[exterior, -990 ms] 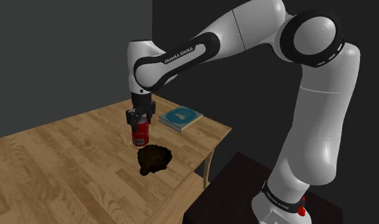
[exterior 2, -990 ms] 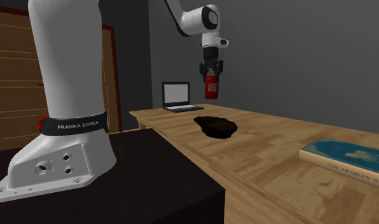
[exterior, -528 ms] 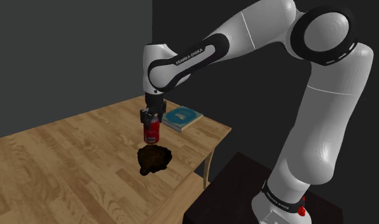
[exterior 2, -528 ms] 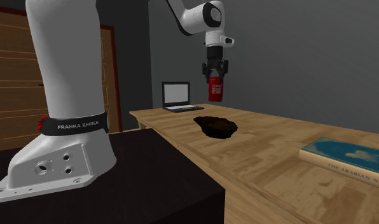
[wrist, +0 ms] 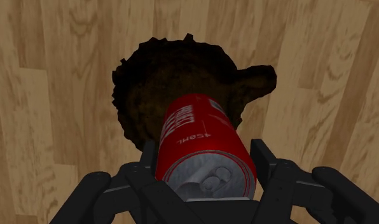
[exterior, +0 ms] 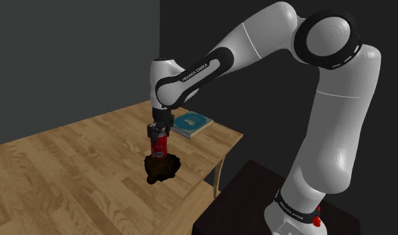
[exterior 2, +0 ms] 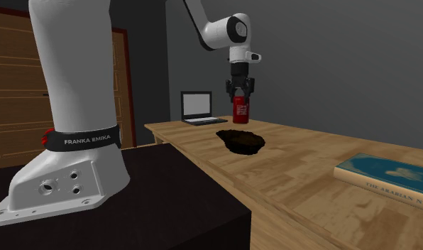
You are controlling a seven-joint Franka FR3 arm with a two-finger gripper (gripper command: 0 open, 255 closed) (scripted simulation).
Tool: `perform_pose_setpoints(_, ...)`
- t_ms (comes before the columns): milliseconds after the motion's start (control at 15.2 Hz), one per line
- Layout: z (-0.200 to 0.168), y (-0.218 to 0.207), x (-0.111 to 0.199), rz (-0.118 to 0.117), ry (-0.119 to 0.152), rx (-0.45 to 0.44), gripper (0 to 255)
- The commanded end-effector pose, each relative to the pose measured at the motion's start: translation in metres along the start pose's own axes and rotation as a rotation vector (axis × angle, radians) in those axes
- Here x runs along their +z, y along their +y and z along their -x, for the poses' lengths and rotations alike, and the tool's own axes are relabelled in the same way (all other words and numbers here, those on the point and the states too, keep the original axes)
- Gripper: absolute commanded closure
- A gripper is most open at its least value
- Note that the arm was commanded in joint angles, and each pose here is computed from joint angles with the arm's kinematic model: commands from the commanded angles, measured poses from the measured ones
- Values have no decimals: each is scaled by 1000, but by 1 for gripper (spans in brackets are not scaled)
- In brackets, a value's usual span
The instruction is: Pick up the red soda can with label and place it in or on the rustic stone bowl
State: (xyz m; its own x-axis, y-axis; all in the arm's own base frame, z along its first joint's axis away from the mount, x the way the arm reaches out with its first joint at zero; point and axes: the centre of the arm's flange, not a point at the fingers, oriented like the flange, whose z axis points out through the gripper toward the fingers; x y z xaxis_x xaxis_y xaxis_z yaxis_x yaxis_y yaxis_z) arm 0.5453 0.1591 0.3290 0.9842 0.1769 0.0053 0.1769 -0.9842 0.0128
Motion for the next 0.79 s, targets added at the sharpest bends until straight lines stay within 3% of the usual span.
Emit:
perform_pose_setpoints(0,1,0,10,0,1,0,255)
perform_pose_setpoints(396,2,-1,46,0,1,0,255)
perform_pose_setpoints(726,2,-1,46,0,1,0,255)
